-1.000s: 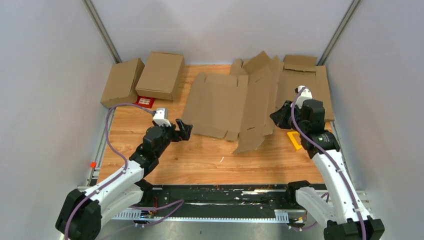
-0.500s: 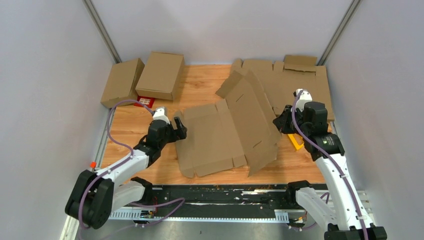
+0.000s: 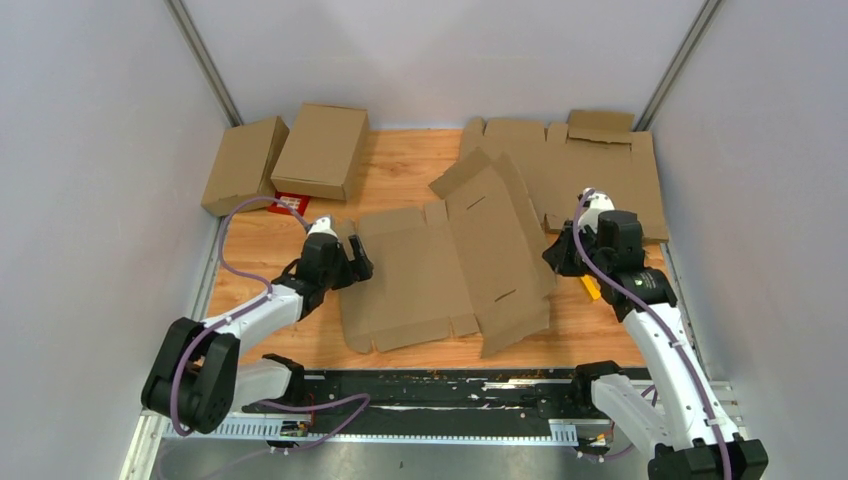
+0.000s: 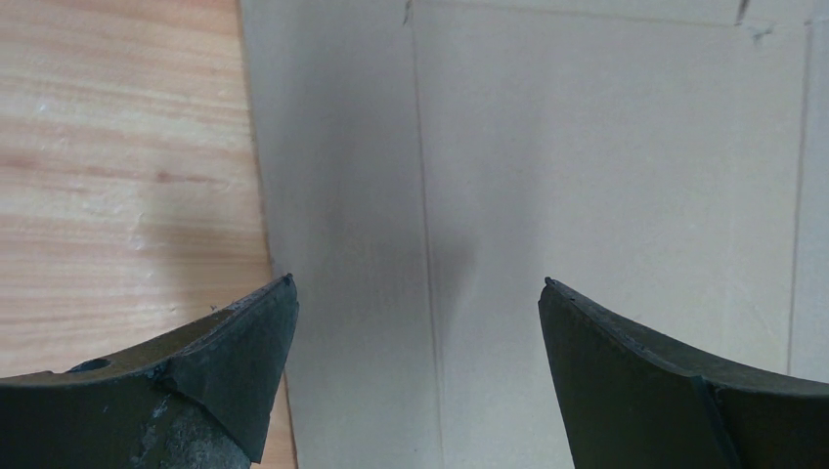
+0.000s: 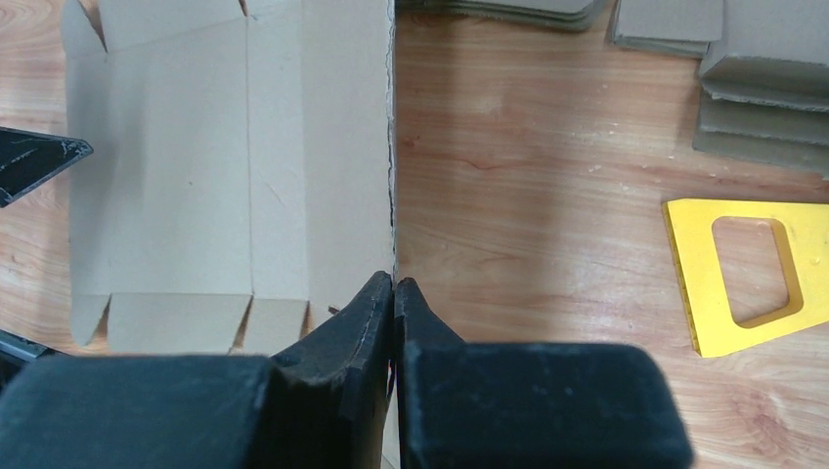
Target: Fold the paper box
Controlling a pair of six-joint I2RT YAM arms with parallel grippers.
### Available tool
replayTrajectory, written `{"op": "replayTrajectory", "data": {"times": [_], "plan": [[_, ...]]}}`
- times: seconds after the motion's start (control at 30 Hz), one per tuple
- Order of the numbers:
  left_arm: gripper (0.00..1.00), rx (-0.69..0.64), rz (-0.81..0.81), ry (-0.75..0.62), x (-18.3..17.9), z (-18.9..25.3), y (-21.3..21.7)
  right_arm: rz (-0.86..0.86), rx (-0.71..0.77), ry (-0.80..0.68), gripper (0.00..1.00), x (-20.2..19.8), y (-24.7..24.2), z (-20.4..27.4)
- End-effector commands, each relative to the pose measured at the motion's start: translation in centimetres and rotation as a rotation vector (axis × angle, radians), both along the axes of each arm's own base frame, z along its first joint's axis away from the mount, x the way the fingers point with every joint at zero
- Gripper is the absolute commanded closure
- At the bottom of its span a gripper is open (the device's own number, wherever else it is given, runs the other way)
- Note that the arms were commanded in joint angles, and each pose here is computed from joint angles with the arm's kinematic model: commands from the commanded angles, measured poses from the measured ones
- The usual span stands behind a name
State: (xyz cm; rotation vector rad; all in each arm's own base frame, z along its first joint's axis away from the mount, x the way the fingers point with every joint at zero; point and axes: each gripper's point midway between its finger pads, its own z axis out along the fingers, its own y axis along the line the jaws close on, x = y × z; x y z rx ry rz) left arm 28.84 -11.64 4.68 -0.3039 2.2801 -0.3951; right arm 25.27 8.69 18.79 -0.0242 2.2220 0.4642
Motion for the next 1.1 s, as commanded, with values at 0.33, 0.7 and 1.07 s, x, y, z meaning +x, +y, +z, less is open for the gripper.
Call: {"op": "replayTrajectory", "data": {"times": [0.33, 0.7, 1.07], "plan": [[0.04, 0.053, 0.16, 0.113, 0.5, -1.6, 2.6, -0.019, 0.01, -0.026, 0.93, 0.7, 0.0, -0.3], [0.36, -0.156, -0.007, -0.094, 1.0, 2.5, -0.8, -0.021, 0.008, 0.001, 0.93, 1.1, 0.1, -1.3], [0.74, -0.237, 0.008, -0.375, 0.0, 8.0, 0.0, 0.004, 0.015, 0.069, 0.86, 1.6, 0.7, -2.9]]}}
